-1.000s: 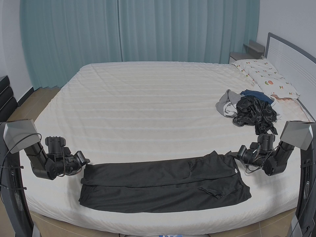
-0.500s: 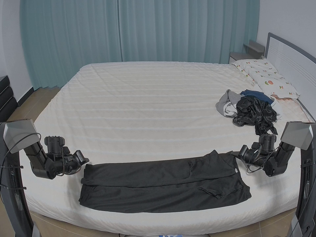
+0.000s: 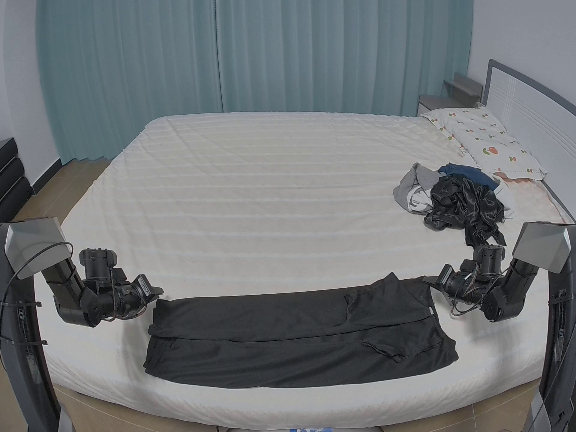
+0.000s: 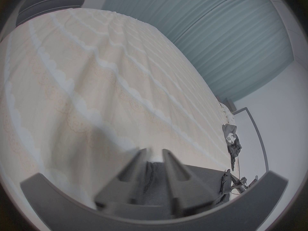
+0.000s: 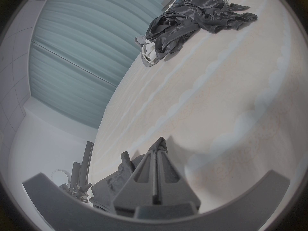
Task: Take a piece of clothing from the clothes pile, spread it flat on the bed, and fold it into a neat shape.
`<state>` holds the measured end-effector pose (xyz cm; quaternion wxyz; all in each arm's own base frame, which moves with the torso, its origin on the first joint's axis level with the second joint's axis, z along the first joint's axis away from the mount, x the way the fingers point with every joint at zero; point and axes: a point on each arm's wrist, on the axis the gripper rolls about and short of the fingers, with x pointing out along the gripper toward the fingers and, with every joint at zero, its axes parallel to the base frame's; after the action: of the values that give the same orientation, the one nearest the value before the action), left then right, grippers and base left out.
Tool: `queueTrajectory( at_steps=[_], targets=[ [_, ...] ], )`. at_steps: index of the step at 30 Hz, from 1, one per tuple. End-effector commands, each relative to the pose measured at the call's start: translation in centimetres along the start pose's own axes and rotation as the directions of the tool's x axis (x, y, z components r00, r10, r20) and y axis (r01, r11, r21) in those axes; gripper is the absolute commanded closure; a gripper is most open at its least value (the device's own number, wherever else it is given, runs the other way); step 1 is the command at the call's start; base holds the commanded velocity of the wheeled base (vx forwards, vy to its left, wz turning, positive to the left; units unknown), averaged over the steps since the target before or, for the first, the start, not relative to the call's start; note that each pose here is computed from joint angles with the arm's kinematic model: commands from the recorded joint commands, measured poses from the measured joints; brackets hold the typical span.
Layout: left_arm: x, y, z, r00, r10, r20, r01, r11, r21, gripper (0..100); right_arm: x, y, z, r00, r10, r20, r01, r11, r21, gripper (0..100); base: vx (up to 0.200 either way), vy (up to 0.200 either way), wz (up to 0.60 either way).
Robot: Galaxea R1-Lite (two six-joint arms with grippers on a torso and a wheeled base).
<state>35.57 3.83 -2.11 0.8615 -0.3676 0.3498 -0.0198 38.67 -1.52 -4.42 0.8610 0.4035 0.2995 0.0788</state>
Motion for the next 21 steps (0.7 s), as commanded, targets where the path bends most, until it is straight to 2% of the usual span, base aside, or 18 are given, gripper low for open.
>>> queueTrajectory(
  at_steps=[1,18,19,21],
  targets=[
    [-0.2,-0.1,-0.1,1.000,-0.001,-0.002,0.001,1.000,0.002,0,0.2,-0.2,-0.2,1.000,0.000,-0.003,0.000,1.000,-0.002,100,0.000,0.000,0.00],
    [0.1,-0.7,-1.2,0.999,-0.006,-0.036,0.007,1.000,0.027,0,0.2,-0.2,-0.1,1.000,0.007,0.005,-0.007,1.000,-0.004,100,0.000,0.000,0.00],
    [0.1,-0.7,-1.3,0.999,-0.004,-0.036,0.005,1.000,0.028,100,0.2,-0.2,-0.2,1.000,0.006,0.004,-0.006,1.000,-0.003,100,0.000,0.000,0.00],
    [0.2,-0.5,-1.3,0.999,0.007,-0.034,-0.005,0.999,0.046,100,0.2,-0.2,-0.2,1.000,0.007,0.003,-0.007,1.000,-0.003,100,0.000,0.000,0.00]
  ],
)
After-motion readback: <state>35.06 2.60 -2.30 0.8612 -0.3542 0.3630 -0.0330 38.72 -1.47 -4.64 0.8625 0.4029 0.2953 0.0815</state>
